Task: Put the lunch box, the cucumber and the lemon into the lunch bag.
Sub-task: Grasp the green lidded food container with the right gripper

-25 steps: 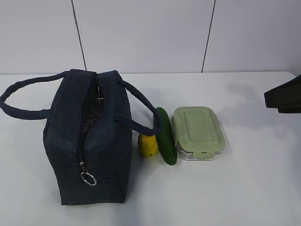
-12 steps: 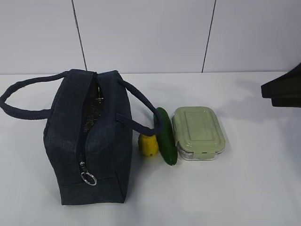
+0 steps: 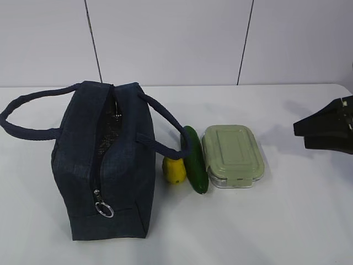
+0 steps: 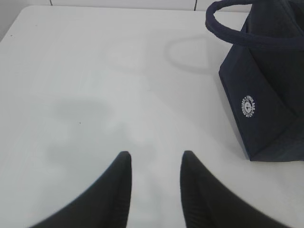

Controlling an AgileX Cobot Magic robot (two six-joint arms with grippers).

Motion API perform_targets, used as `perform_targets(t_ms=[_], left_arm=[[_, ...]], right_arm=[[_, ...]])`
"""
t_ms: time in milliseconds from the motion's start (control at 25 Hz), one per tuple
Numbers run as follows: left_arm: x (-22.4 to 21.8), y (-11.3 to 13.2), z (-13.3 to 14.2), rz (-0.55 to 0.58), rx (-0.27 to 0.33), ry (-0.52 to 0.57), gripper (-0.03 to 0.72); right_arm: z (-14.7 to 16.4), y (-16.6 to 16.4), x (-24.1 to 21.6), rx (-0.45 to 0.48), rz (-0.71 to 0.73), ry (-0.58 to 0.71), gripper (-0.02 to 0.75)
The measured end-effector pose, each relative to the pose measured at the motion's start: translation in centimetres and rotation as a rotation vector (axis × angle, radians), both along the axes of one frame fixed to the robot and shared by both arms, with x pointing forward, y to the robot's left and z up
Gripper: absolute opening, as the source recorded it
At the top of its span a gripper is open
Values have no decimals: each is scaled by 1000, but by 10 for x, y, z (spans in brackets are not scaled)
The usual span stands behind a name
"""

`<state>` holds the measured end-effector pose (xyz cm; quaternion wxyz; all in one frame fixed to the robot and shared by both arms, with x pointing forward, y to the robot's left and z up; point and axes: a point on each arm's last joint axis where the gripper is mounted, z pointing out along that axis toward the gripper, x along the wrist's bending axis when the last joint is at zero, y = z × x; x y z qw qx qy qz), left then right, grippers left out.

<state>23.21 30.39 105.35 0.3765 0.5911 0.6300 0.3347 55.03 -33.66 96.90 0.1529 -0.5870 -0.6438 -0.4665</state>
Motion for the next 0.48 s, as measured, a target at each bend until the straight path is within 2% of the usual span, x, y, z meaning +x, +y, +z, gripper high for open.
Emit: perform_targets(t_ms=[200,480], left_arm=[[0,0,0,0,0,0,253],[0,0,0,0,0,0,253]], right_arm=[[-19,-3,7,18,-5,49,550],[-31,-6,23,32,-9,58,565]])
